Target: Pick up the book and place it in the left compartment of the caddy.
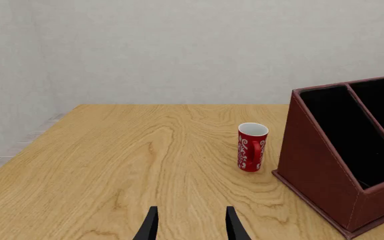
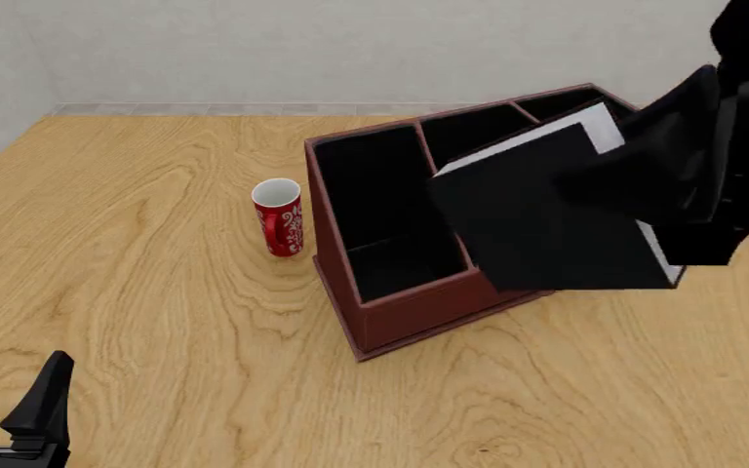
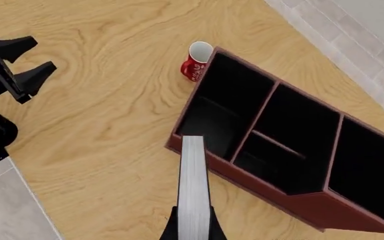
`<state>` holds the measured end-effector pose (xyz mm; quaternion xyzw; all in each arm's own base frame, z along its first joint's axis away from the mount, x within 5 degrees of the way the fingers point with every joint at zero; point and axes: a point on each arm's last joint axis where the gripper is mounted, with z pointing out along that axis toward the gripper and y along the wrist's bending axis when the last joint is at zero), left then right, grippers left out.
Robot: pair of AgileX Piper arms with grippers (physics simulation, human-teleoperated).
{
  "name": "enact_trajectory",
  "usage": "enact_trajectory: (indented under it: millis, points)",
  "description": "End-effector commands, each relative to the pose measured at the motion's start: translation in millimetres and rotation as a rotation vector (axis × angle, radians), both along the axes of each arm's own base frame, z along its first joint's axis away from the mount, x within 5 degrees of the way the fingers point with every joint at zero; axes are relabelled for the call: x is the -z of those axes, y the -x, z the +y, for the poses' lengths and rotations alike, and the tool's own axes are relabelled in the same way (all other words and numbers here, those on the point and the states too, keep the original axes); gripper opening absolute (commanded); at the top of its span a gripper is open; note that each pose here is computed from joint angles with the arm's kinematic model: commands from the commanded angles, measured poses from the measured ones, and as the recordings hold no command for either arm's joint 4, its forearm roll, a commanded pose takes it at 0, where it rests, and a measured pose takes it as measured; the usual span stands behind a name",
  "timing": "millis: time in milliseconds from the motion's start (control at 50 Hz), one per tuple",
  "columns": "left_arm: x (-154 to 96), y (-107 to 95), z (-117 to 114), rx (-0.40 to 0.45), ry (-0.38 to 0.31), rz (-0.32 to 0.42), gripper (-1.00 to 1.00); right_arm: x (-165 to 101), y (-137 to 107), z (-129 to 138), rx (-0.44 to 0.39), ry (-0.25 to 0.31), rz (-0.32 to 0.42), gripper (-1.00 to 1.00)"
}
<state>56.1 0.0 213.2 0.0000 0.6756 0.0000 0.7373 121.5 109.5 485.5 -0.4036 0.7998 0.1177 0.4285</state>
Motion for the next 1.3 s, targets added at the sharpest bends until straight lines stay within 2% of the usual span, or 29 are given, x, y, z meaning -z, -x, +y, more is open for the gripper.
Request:
enact_trajectory:
  millis: [20, 40, 100, 120, 140, 320, 540, 580, 600, 620, 680, 700, 720, 840, 1100, 1300]
  points:
    - [0, 0, 0, 0.000, 0.000, 0.000, 1.00, -6, -16, 4, 0.095, -0.052, 0.042, -1.00]
    - [0, 0, 0, 0.000, 0.000, 0.000, 1.00, -8, -17, 7, 0.105, -0.068, 0.053, -1.00]
    - [0, 0, 0, 0.000, 0.000, 0.000, 1.00, -8, -21, 6, 0.110, -0.055, 0.042, -1.00]
    - [0, 0, 0, 0.000, 0.000, 0.000, 1.00, -11, -23, 8, 0.128, -0.085, 0.061, -1.00]
    - [0, 0, 0, 0.000, 0.000, 0.000, 1.00, -10, -25, 6, 0.123, -0.057, 0.042, -1.00]
    - [0, 0, 0, 0.000, 0.000, 0.000, 1.00, -15, -32, 15, 0.148, -0.103, 0.075, -1.00]
    - [0, 0, 0, 0.000, 0.000, 0.000, 1.00, -20, -35, 25, 0.137, -0.126, 0.083, -1.00]
    - [0, 0, 0, 0.000, 0.000, 0.000, 1.00, -22, -37, 27, 0.149, -0.143, 0.091, -1.00]
    - [0, 0, 0, 0.000, 0.000, 0.000, 1.00, -21, -41, 22, 0.148, -0.110, 0.064, -1.00]
    - [0, 0, 0, 0.000, 0.000, 0.000, 1.00, -22, -41, 24, 0.167, -0.137, 0.086, -1.00]
    - [0, 0, 0, 0.000, 0.000, 0.000, 1.00, -21, -43, 25, 0.163, -0.128, 0.082, -1.00]
    - [0, 0, 0, 0.000, 0.000, 0.000, 1.00, -22, -44, 25, 0.181, -0.145, 0.095, -1.00]
    - [0, 0, 0, 0.000, 0.000, 0.000, 1.00, -22, -45, 25, 0.176, -0.134, 0.087, -1.00]
    - [0, 0, 0, 0.000, 0.000, 0.000, 1.00, -24, -55, 23, 0.224, -0.155, 0.096, -1.00]
    - [0, 0, 0, 0.000, 0.000, 0.000, 1.00, -17, -69, 45, 0.215, -0.155, 0.141, -1.00]
    - [0, 0, 0, 0.000, 0.000, 0.000, 1.00, 7, -85, 57, 0.233, -0.158, 0.163, -1.00]
